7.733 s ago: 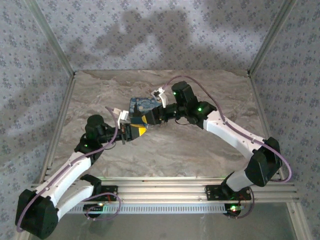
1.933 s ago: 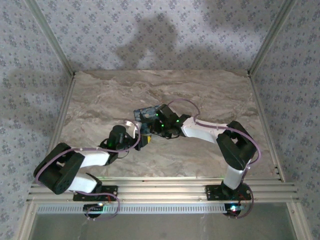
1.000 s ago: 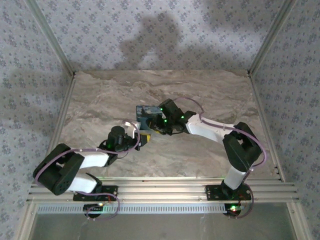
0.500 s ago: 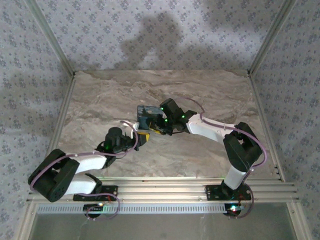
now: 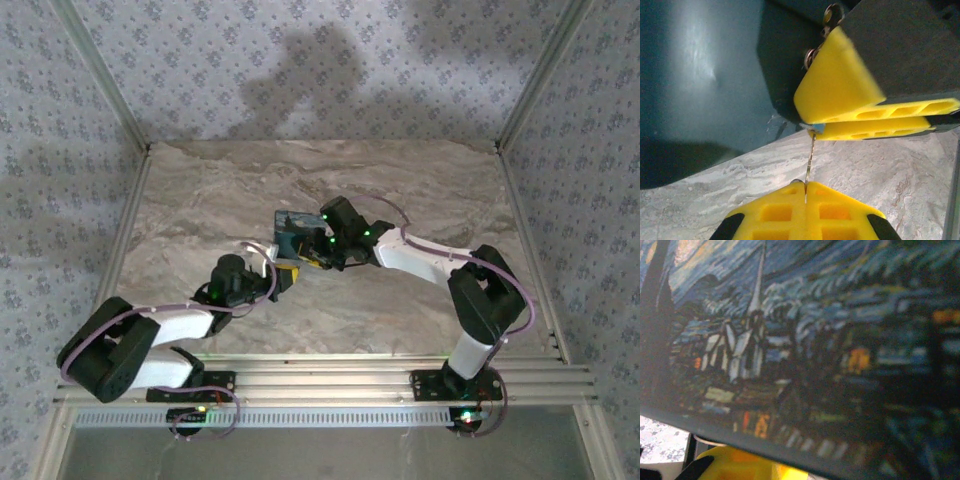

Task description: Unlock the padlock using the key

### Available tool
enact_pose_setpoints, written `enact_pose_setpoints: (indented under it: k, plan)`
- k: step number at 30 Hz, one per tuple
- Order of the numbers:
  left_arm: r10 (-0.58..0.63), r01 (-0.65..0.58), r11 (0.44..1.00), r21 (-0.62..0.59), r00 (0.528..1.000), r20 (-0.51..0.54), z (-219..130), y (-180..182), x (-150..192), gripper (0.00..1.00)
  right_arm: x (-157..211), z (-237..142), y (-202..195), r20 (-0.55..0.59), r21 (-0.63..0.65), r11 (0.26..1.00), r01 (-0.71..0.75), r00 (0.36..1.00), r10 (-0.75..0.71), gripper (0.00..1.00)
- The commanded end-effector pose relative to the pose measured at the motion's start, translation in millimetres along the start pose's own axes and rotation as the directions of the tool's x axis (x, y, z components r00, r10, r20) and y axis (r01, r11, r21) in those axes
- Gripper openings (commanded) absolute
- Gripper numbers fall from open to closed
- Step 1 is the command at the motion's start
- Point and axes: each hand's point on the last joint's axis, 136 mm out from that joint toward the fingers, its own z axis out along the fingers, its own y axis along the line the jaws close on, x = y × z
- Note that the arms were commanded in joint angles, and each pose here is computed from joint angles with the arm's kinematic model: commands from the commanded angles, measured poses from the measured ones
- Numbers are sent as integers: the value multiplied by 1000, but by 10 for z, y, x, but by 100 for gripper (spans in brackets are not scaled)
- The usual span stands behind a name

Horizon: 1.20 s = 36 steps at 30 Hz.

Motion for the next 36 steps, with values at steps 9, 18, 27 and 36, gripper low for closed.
enact_pose_setpoints:
  k: [9, 18, 27, 36]
  plan:
    - [20, -21, 1000, 19, 999, 30, 48, -29, -78, 0, -36, -138, 175, 34, -52, 998, 38, 999, -36, 0]
    - [19, -22, 999, 38, 998, 57, 33, -84, -155, 0, -31, -112, 129, 30, -44, 998, 37, 999, -36, 0]
    - [18, -22, 998, 64, 998, 61, 69, -136, -209, 0, -31, -71, 124, 24, -44, 998, 35, 999, -34, 0]
    - [9, -10, 999, 53, 1000, 30, 135, -78, -139, 0, -62, 42, 81, 20, -30, 999, 29, 999, -29, 0]
